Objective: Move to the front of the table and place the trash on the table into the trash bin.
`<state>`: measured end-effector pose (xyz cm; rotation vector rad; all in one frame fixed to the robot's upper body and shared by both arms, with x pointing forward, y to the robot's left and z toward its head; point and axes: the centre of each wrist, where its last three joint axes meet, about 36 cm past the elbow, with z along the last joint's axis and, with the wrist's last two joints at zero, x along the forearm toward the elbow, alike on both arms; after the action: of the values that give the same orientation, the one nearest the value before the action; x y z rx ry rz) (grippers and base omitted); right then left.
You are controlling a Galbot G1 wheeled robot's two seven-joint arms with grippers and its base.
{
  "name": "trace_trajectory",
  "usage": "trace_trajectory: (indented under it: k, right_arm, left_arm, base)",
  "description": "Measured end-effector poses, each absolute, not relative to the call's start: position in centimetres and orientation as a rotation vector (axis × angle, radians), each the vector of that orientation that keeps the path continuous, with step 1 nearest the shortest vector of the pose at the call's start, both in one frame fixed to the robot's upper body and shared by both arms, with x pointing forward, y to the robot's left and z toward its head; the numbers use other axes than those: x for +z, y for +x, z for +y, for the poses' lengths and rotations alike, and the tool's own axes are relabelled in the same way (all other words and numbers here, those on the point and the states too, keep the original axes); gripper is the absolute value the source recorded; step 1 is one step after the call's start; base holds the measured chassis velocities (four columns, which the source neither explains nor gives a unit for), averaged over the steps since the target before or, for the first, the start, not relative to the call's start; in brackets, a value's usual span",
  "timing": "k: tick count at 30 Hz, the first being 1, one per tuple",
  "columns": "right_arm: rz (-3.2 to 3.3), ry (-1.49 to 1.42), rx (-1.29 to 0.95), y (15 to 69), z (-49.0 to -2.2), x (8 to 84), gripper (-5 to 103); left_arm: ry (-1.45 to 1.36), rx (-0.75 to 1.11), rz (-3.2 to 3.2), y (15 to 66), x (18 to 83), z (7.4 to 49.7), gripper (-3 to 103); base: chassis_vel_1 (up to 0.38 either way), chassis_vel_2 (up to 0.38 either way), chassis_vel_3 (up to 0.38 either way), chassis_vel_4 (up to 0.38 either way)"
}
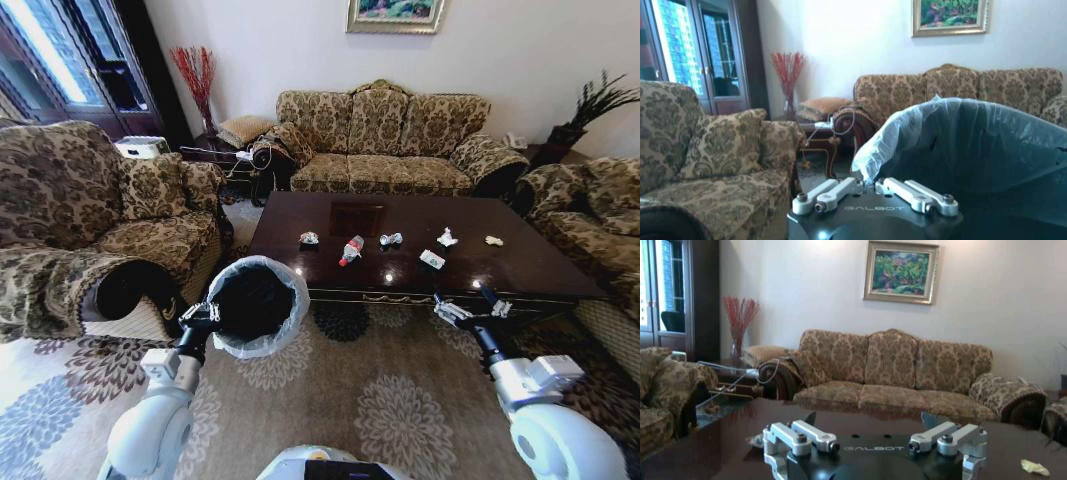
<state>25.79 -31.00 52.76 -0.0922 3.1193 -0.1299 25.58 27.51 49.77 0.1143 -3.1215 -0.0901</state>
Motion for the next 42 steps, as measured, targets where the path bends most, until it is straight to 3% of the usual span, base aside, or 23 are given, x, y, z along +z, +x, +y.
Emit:
trace_trajectory:
  k: [24,42]
  right_arm:
    - [3.131,-0.099,-0.141,26.2,-30.7,52.7,100]
    - [3.135,-0.085,-0.141,26.6,-31.0,52.0,100]
  left_arm:
    - [0.103,-0.074,-3.119,26.3,48.7,27.6,3]
    - [0.091,-0.097,-3.133,26.3,48.7,27.2,3]
  base:
    - [-0.142,0.239,0.255,-0.135]
    - [-0.03,0.056,0.055,-0.034]
